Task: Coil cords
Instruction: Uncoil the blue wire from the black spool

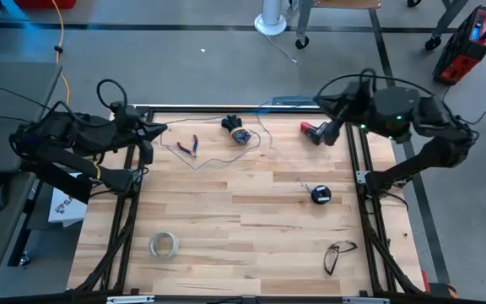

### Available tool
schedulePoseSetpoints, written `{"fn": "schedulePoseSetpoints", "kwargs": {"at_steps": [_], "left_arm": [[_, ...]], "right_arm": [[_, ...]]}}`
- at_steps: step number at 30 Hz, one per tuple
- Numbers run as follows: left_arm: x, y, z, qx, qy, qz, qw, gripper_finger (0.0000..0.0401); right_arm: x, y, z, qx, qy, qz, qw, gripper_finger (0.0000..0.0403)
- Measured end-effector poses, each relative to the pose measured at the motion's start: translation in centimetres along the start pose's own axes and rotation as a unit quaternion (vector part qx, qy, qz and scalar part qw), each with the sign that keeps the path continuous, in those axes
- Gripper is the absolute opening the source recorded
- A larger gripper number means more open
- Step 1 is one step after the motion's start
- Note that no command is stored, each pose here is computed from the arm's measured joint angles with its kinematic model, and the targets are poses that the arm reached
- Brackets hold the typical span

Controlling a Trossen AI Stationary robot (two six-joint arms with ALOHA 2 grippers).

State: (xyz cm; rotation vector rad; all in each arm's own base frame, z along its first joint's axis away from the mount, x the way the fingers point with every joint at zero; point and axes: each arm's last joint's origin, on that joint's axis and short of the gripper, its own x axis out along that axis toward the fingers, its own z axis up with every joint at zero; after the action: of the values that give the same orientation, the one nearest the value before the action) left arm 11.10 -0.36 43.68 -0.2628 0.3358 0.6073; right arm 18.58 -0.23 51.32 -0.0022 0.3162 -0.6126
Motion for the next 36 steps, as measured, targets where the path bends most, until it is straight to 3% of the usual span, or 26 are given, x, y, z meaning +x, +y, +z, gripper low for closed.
{"fn": "schedulePoseSetpoints", "kwargs": {"at_steps": [10,23,27,30,36], "left_arm": [[-0.7,0.9,0.0,-0.025,-0.013,0.014,1.0,0.0],[3.7,-3.4,-0.8,0.036,0.056,0.01,0.998,0.0001],[5.6,-5.3,-1.0,0.051,0.074,-0.012,0.996,0.0012],[6.9,-6.9,-1.1,0.05,0.086,-0.057,0.993,0.0032],[9.1,-9.6,-0.9,0.031,0.099,-0.172,0.98,0.0108]], "right_arm": [[-0.2,-0.2,-0.2,0.008,0.007,0.0,1.0,0.0],[3.1,3.2,0.7,-0.021,-0.014,0.078,0.997,0.0],[3.8,3.8,0.8,-0.025,-0.018,0.096,0.995,0.0],[4.1,4.2,0.8,-0.025,-0.016,0.109,0.994,0.0],[5.0,5.0,0.7,-0.021,-0.012,0.126,0.992,0.0]]}}
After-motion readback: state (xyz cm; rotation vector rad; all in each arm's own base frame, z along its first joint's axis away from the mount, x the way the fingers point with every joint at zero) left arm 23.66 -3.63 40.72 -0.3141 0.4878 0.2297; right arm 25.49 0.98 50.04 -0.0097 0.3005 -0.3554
